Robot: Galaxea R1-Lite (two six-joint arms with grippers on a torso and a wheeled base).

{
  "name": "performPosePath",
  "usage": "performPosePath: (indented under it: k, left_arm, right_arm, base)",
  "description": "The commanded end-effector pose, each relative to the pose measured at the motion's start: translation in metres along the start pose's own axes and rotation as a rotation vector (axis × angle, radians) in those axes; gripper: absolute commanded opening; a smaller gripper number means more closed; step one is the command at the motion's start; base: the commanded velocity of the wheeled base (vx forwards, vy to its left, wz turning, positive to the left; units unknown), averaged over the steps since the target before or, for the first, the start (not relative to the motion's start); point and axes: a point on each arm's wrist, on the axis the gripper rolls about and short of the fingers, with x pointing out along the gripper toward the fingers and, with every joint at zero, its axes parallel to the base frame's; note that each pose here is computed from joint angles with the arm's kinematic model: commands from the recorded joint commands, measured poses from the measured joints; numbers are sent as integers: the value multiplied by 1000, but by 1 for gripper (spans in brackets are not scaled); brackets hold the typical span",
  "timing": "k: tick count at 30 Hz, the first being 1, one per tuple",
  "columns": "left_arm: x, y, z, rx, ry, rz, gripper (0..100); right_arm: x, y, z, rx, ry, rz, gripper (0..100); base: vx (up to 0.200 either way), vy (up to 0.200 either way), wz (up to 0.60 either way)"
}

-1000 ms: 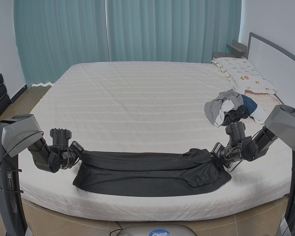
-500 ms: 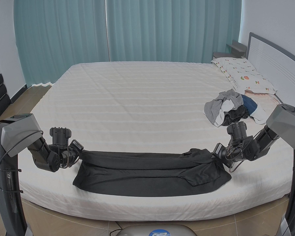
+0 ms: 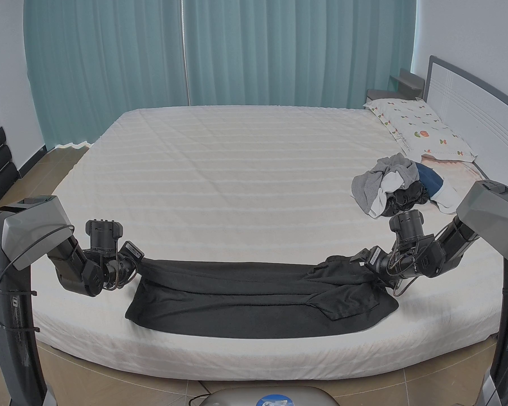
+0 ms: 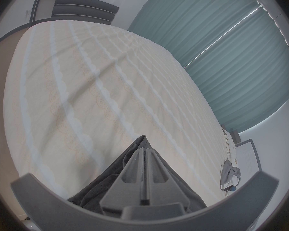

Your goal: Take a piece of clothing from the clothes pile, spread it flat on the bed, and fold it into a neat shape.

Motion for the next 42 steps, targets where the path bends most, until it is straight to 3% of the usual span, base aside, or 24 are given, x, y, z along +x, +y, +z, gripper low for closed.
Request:
performPosePath:
  k: [1, 3, 4, 25, 27, 30, 34, 38, 42]
  left_arm:
    - [0, 0, 0, -2, 1, 1, 0]
    - [0, 0, 0, 0, 1, 1, 0]
    - [0, 0, 0, 0, 0, 0, 0]
    - [0, -7, 2, 2, -11, -23, 0]
    - [3, -16, 3, -11, -29, -44, 0]
    - [1, -34, 16, -141, -80, -104, 0]
    - [-4, -39, 21, -226, -110, -159, 0]
    - [-5, -28, 17, -207, -117, -160, 0]
    - [-7, -13, 5, -98, -84, -101, 0]
  right_arm:
    - [1, 0, 1, -2, -1, 1, 100]
    - [2, -1, -1, -2, 4, -5, 100]
    - [2, -1, -1, -3, 3, -4, 0]
    - [-3, 4, 13, 14, -46, 30, 0]
    - [1, 10, 25, 62, -117, 73, 0]
    - [1, 14, 42, 148, -249, 131, 0]
    - [-2, 10, 45, 158, -333, 209, 0]
    - [-5, 1, 34, 124, -299, 210, 0]
    - [-5, -9, 20, 44, -214, 151, 0]
  base:
    - [0, 0, 0]
    - [0, 0, 0]
    - [0, 0, 0]
    - [0, 0, 0]
    - [0, 0, 0]
    - [0, 0, 0]
    - [0, 0, 0]
    - [0, 0, 0]
    - [0, 0, 0]
